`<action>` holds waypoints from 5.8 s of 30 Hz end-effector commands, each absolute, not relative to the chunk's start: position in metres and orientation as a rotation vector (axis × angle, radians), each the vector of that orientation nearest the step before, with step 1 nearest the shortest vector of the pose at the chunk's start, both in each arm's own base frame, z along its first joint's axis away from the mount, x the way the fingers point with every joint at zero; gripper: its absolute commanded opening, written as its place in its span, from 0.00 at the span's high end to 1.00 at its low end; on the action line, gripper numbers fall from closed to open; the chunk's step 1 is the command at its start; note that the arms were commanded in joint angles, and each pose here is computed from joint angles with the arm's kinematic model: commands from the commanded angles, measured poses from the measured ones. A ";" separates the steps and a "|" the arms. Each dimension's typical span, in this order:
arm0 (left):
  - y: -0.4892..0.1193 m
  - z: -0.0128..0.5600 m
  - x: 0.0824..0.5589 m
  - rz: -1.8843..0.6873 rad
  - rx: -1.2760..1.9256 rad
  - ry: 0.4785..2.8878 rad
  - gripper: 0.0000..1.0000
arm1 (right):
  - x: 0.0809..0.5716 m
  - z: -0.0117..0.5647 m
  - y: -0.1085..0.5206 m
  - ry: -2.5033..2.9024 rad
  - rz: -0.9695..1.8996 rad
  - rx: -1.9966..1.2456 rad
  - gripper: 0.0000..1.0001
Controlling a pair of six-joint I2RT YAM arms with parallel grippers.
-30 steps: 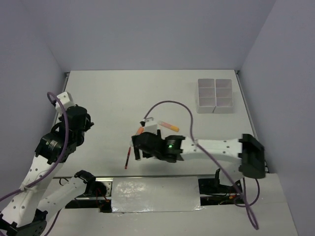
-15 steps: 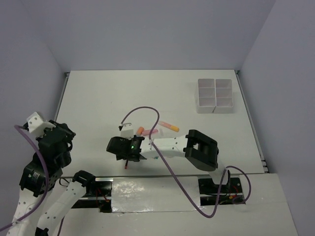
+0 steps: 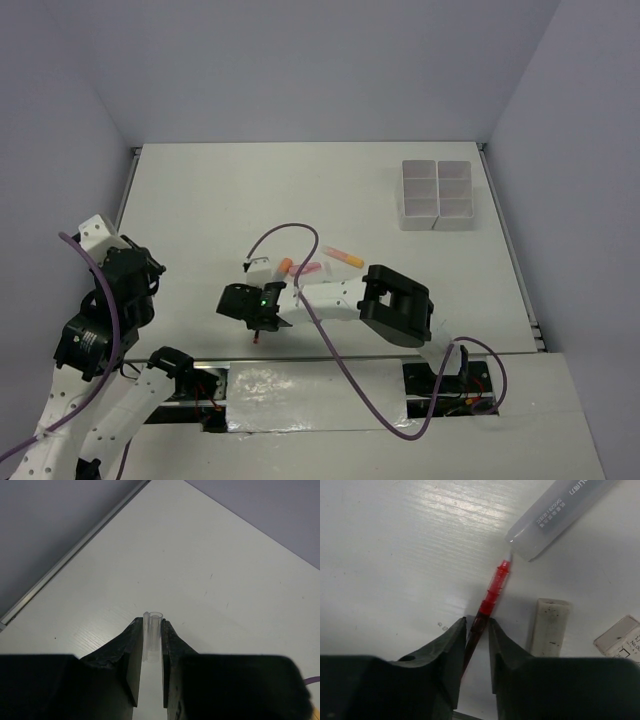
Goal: Sort the stationery into containers
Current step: Pick up the pen from the center of the board, then close the pen cap on the pen.
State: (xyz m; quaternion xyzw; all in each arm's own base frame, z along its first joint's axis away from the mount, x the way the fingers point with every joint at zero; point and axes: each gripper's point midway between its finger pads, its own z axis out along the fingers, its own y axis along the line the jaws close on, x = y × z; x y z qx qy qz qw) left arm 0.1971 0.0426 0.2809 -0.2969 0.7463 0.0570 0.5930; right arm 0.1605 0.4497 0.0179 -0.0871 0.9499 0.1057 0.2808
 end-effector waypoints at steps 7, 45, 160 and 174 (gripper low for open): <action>0.044 0.293 0.202 0.120 -0.688 1.695 1.00 | 0.141 -0.003 0.448 2.611 0.291 -0.306 1.00; -0.137 0.411 0.146 -1.400 -0.158 1.154 1.00 | 0.084 0.350 0.400 1.546 1.541 -0.406 1.00; -0.162 0.368 0.149 -1.401 -0.052 1.391 1.00 | 0.133 0.380 0.418 1.455 1.329 -0.509 1.00; -0.161 0.359 0.147 -1.423 -0.073 1.382 1.00 | 0.138 0.401 0.422 1.378 1.396 -0.460 1.00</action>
